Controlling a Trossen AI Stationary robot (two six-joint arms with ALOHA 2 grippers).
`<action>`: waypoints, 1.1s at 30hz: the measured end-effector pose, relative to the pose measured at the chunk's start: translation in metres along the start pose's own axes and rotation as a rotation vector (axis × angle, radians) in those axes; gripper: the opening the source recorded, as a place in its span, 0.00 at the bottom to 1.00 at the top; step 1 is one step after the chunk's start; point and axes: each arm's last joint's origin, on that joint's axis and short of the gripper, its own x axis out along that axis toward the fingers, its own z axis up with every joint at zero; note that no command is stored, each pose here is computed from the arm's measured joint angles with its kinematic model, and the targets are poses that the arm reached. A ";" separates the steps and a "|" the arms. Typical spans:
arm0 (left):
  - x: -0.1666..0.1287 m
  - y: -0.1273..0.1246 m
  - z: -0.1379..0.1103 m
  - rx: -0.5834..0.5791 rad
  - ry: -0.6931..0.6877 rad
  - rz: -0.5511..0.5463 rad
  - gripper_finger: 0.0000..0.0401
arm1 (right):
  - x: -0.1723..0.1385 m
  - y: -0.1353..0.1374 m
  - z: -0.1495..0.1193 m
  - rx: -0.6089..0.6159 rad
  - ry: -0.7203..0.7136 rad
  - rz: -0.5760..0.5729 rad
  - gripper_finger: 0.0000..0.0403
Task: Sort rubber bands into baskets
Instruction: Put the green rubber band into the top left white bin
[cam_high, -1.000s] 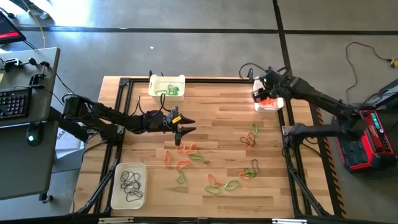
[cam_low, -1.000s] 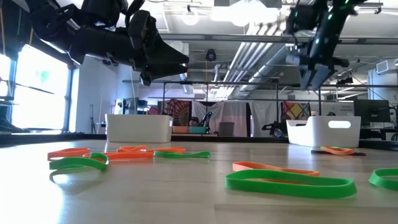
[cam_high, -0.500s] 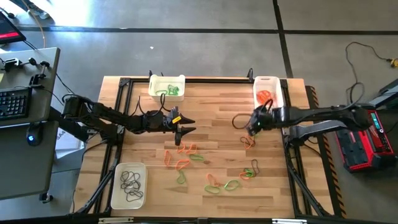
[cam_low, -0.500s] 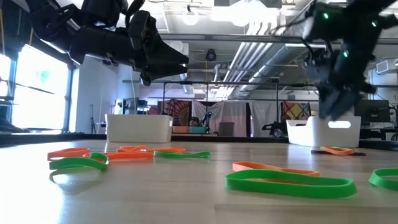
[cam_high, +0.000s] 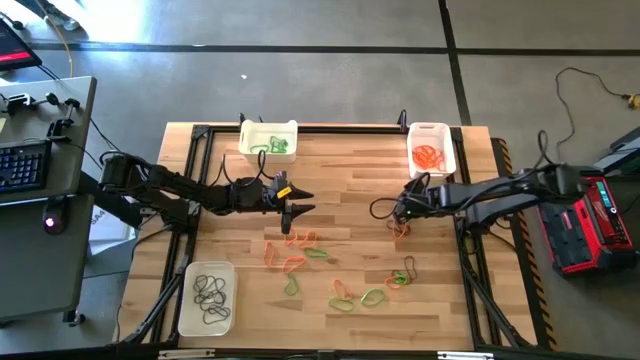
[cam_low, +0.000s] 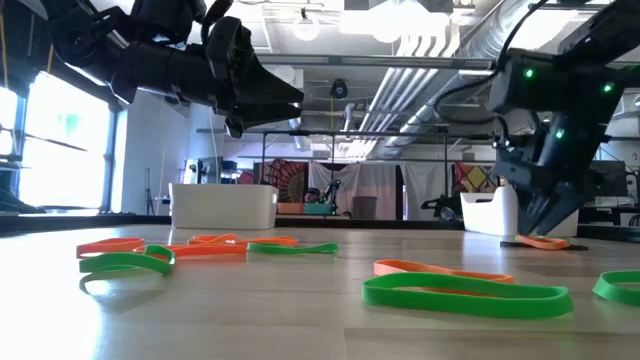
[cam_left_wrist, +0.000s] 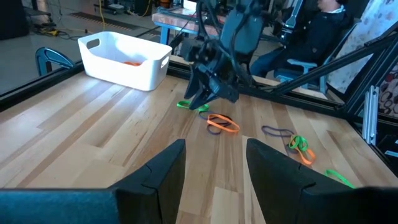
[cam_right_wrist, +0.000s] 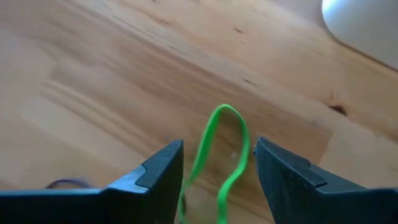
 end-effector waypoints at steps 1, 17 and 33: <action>0.000 0.000 0.000 0.000 0.000 0.000 0.40 | 0.002 0.000 -0.001 -0.002 0.000 -0.020 0.46; 0.000 0.001 -0.001 0.001 0.003 0.023 0.40 | 0.004 0.024 0.009 -0.101 -0.197 0.112 0.03; -0.001 -0.011 -0.004 0.002 0.011 0.012 0.40 | -0.044 0.074 0.044 -0.278 -0.760 0.633 0.01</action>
